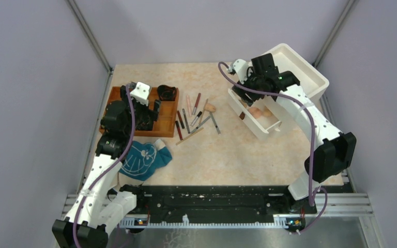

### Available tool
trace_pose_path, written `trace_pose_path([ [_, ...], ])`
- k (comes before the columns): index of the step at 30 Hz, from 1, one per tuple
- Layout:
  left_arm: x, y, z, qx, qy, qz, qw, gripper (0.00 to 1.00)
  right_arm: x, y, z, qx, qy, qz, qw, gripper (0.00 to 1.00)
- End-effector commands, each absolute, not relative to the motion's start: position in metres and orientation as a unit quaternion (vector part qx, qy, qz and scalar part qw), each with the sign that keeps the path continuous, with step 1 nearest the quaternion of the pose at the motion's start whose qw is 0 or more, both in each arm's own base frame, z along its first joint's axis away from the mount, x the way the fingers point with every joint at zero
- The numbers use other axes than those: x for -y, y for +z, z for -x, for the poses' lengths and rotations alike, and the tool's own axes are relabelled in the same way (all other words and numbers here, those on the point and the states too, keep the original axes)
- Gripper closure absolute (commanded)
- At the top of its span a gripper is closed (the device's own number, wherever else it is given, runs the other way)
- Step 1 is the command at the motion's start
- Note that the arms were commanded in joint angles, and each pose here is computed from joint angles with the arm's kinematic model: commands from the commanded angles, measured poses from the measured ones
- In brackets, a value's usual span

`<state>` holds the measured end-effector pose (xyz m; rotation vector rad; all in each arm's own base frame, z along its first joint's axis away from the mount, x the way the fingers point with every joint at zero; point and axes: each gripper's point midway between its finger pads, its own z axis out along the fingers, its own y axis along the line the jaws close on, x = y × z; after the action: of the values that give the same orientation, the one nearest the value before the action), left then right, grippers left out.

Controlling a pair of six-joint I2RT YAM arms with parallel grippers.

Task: Organize the makeup
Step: Place the makeup tool in the drawer, then pick up the makeup tool from the center of the board.

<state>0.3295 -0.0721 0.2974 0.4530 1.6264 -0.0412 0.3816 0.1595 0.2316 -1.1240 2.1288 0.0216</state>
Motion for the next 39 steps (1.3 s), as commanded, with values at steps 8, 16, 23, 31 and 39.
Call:
trace_pose_path([
  [8,0.069,0.325,-0.326,-0.696,-0.013,-0.195,0.691,0.01,-0.273,0.234,-0.39,-0.775,0.069,0.505,0.374,0.28],
  [16,0.068,0.329,-0.323,-0.694,-0.01,-0.193,0.694,0.01,-0.319,0.168,-0.431,-0.788,0.069,0.53,0.305,0.26],
  [23,0.068,0.332,-0.321,-0.691,-0.011,-0.192,0.697,0.01,-0.325,0.109,-0.454,-0.797,0.04,0.537,0.273,0.25],
  [31,0.068,0.331,-0.321,-0.692,-0.013,-0.193,0.696,0.01,-0.319,0.062,-0.458,-0.802,0.021,0.546,0.24,0.27],
  [39,0.068,0.33,-0.321,-0.692,-0.013,-0.192,0.696,0.01,-0.321,0.054,-0.459,-0.799,0.022,0.552,0.238,0.37],
])
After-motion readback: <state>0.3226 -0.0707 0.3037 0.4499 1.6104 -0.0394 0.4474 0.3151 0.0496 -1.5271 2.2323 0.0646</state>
